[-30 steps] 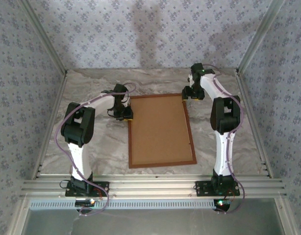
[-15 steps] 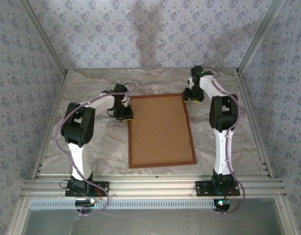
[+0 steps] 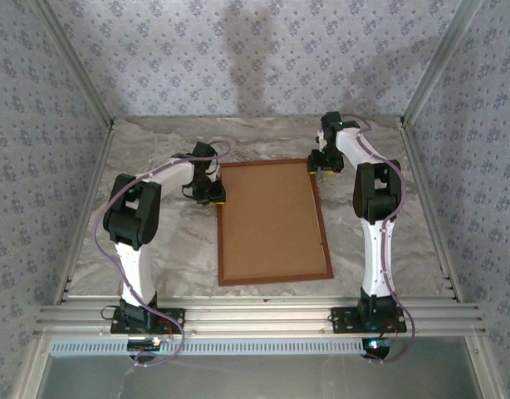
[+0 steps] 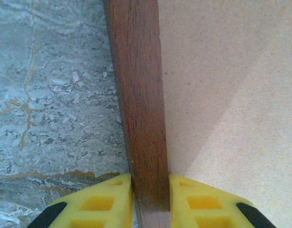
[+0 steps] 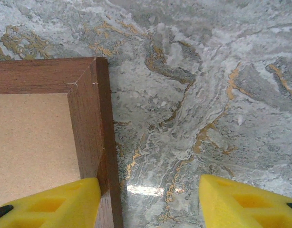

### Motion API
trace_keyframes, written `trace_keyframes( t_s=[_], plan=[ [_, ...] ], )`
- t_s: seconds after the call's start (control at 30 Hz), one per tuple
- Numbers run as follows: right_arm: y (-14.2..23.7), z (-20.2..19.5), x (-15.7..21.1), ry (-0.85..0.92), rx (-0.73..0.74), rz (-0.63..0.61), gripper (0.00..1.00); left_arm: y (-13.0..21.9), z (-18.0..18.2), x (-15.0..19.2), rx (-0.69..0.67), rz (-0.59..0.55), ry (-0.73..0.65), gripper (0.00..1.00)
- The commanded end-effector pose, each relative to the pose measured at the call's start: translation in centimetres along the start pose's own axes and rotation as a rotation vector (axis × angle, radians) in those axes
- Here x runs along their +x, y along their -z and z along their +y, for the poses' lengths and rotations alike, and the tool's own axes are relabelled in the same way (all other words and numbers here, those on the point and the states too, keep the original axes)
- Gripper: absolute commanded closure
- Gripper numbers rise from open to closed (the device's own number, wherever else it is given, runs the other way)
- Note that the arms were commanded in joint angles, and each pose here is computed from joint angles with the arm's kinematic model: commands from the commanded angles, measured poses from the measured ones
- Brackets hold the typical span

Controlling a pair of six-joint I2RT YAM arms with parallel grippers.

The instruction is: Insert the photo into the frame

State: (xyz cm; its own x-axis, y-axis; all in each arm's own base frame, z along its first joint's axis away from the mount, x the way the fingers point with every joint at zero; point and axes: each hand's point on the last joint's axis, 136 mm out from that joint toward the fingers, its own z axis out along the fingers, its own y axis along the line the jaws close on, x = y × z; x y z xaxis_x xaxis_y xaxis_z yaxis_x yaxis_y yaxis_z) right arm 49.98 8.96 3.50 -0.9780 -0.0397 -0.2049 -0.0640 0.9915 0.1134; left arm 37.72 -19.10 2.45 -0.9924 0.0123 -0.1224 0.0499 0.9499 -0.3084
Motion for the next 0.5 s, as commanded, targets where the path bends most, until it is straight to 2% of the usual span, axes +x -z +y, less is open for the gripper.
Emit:
trace_keyframes(
  t_s=[0.0, 0.47],
  plan=[
    [-1.17, 0.86, 0.96, 0.027, -0.005, 0.046, 0.41, -2.99, 2.48, 2.03, -0.081, 0.08, 0.009, 0.77],
    [-0.98, 1.18, 1.17, 0.032, -0.009, 0.051, 0.42, -2.95, 2.43, 2.01, -0.079, 0.079, 0.008, 0.77]
  ],
)
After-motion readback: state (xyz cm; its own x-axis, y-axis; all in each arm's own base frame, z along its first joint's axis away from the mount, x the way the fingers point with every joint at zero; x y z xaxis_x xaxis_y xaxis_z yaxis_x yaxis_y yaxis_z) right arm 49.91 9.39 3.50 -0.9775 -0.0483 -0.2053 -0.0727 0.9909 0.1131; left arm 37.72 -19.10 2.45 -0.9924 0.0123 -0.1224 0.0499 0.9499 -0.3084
